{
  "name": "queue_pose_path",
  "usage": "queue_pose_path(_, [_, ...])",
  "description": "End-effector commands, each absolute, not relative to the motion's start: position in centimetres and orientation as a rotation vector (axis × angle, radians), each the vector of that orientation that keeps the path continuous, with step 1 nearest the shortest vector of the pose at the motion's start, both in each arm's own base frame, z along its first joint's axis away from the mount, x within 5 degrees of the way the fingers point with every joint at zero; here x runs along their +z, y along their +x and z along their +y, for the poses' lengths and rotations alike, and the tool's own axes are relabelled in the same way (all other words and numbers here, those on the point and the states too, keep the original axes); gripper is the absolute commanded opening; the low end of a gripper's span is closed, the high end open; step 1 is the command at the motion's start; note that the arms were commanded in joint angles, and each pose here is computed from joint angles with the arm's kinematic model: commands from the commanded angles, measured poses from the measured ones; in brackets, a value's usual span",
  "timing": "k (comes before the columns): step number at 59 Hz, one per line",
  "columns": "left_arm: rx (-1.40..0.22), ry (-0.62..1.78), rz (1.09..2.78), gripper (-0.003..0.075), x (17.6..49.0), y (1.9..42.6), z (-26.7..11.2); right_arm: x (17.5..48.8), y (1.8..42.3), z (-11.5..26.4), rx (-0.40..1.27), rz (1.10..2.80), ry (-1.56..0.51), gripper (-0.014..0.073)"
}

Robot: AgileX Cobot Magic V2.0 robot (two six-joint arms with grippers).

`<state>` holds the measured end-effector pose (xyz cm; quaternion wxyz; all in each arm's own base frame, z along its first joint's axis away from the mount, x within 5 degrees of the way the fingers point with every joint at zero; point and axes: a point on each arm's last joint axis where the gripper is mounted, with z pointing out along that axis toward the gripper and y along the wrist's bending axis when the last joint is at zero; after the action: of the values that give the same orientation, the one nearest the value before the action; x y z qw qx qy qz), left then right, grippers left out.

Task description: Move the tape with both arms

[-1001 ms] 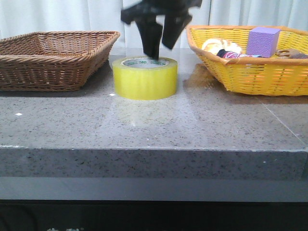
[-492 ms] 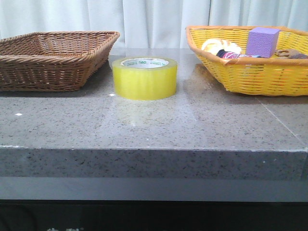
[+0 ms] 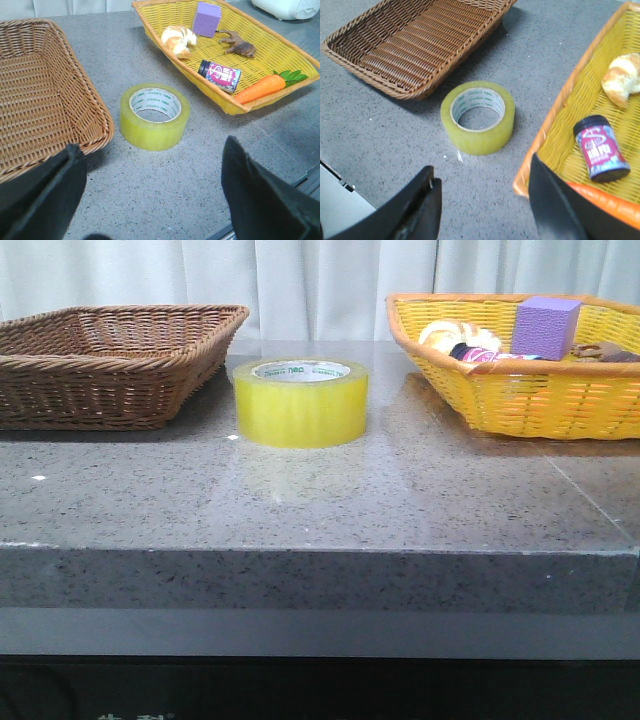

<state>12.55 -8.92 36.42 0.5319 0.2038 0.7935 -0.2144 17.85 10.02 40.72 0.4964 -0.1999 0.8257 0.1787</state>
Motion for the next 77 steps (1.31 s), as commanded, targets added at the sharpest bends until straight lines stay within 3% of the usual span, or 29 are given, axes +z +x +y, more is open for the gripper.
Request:
queue_pose_path(1, [-0.554, 0.455, 1.781, 0.0544, 38.3, 12.5, -9.1, 41.4, 16.2, 8.9, 0.455, 1.827, -0.415, 0.0423])
queue_pose_path(15, [-0.421, 0.527, 1.747, 0.0544, 38.3, 12.8, -8.7, 38.2, 13.6, 7.5, 0.452, 1.784, -0.389, 0.0423])
queue_pose_path(28, [-0.396, 0.54, 1.718, 0.0544, 38.5, 12.9, -8.7, 37.9, 13.1, 7.3, 0.452, 1.8, -0.396, 0.0423])
queue_pose_path(38, [-0.282, 0.674, 1.753, 0.0544, 40.4, 13.7, -9.1, 37.9, 13.1, 7.3, 0.452, 1.8, -0.396, 0.0423])
queue_pose_path(47, [-0.181, 0.904, 1.831, 0.0548, 42.1, 16.0, -11.1, 37.9, 13.1, 7.3, 0.452, 1.8, -0.396, 0.0423])
queue_pose_path(58, [-0.187, 1.129, 1.874, 0.0551, 42.7, 19.3, -14.3, 37.9, 13.1, 7.3, 0.452, 1.8, -0.396, 0.0423])
queue_pose_path(77, [-0.205, 1.463, 1.956, 0.055, 40.0, 26.0, -20.0, 37.9, 13.1, 7.3, 0.452, 1.8, -0.396, 0.0423])
